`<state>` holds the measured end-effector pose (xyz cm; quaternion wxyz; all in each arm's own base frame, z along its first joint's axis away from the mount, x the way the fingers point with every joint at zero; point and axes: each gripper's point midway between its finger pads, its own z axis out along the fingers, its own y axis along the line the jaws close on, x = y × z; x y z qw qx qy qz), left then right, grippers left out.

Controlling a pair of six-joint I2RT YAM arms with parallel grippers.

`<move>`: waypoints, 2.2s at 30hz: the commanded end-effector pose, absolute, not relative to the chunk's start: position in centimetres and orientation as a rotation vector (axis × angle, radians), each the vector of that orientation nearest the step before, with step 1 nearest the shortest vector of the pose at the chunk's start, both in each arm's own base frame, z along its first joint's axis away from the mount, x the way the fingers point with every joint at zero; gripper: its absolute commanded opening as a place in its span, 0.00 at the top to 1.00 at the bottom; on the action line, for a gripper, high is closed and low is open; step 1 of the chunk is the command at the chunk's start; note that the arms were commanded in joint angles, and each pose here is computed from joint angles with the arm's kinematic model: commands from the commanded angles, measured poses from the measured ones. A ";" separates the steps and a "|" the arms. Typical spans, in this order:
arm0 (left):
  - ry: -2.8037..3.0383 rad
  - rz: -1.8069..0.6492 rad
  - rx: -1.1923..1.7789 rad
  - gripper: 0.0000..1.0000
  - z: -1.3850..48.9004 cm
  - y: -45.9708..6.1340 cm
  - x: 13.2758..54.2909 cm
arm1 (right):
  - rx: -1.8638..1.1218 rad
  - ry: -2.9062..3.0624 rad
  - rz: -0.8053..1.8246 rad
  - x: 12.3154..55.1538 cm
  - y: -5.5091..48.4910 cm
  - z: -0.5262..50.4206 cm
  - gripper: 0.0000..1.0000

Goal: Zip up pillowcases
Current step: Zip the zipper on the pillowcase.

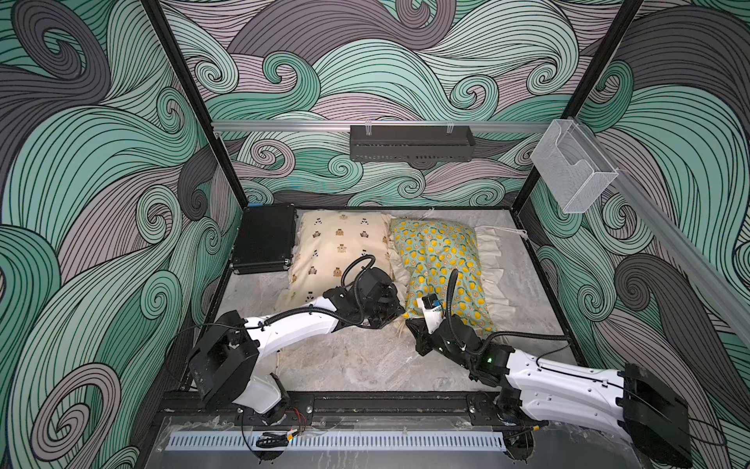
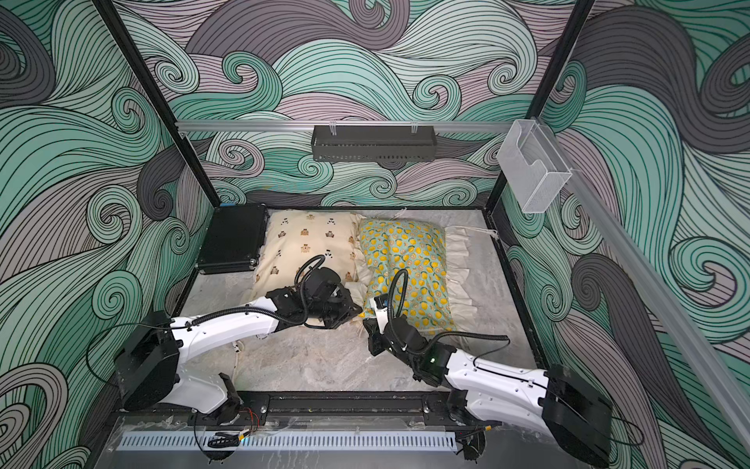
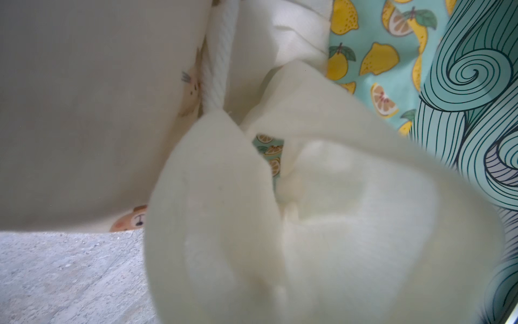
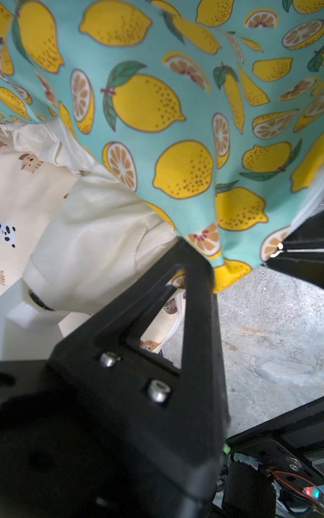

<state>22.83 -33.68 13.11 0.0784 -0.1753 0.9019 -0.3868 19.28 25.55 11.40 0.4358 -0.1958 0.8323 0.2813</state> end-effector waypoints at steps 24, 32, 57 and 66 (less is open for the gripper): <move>2.575 -1.088 -0.452 1.00 16.9 -32.2 24.2 | -0.391 2.212 0.777 18.2 24.9 11.7 1.00; 2.558 -1.056 -0.441 1.00 17.4 -31.5 24.7 | -0.386 2.265 0.759 17.9 24.5 11.2 1.00; 2.528 -0.932 -0.453 1.00 16.9 -28.2 26.4 | -0.259 2.493 0.654 17.4 21.1 9.0 1.00; 2.527 -0.897 -0.474 1.00 16.3 -27.0 26.9 | -0.198 2.556 0.616 17.3 19.6 8.3 1.00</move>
